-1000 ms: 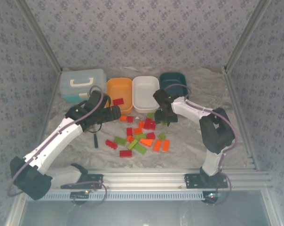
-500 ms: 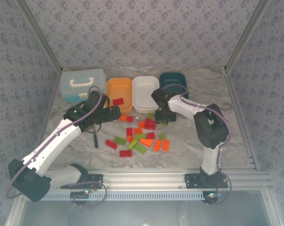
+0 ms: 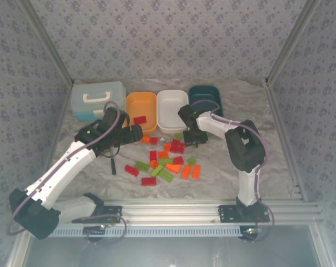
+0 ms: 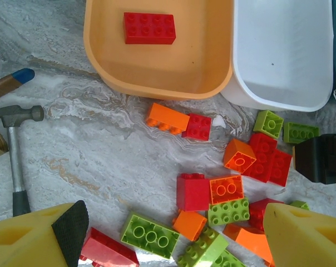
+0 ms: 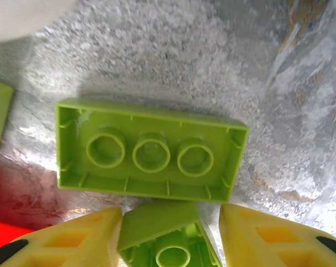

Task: Sort the legos into containers by color

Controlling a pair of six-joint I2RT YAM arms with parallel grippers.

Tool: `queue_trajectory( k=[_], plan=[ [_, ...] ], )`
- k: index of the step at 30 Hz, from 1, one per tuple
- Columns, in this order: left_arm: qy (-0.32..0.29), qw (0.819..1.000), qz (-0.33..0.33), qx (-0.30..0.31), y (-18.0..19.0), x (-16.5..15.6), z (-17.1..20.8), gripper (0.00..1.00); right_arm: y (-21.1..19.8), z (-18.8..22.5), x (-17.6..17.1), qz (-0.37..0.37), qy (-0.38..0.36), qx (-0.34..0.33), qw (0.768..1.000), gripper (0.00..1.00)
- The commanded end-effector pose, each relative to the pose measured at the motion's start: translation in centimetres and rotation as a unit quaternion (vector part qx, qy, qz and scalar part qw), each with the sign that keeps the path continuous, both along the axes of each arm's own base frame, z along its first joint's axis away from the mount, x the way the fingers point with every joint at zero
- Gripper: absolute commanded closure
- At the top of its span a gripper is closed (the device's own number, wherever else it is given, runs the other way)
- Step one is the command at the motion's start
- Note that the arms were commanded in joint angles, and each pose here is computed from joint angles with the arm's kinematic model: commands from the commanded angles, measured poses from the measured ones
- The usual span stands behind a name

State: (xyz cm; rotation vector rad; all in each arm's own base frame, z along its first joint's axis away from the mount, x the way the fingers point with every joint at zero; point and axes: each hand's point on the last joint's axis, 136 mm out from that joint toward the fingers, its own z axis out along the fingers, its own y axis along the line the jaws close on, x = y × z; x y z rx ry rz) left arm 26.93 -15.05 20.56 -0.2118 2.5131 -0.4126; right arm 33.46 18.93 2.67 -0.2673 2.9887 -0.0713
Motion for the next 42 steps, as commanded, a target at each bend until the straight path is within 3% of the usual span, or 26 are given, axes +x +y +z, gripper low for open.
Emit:
queue_trajectory(
  k=[1,6,14,21,26,37,42],
  plan=[
    [-0.010,1.000,-0.003,-0.013,-0.1,-0.4,1.6,0.15,-0.6,0.0,0.7,0.009,0.001,-0.023,1.000,0.55],
    [-0.014,1.000,-0.021,-0.011,-0.7,0.0,2.1,0.15,-0.4,1.3,0.2,0.002,-0.002,-0.017,1.000,0.66],
    [-0.035,0.999,-0.020,-0.027,-2.2,2.3,2.4,0.15,-0.9,6.7,-1.0,-0.019,-0.034,0.017,0.999,0.68],
    [-0.018,0.998,0.030,-0.047,-1.9,7.7,3.8,0.14,-2.0,14.3,1.6,-0.065,-0.081,0.083,0.991,0.67],
    [0.007,0.994,0.091,-0.068,-0.5,8.9,5.1,0.14,-3.4,17.8,3.7,-0.107,-0.106,0.099,0.984,0.67],
    [-0.005,0.981,0.172,-0.090,2.5,6.7,6.2,0.13,-6.2,19.0,9.2,-0.197,-0.115,0.107,0.968,0.68],
    [0.010,0.977,0.180,-0.115,3.6,7.6,6.7,0.09,-7.4,16.2,11.4,-0.234,-0.076,0.107,0.963,0.68]
  ],
)
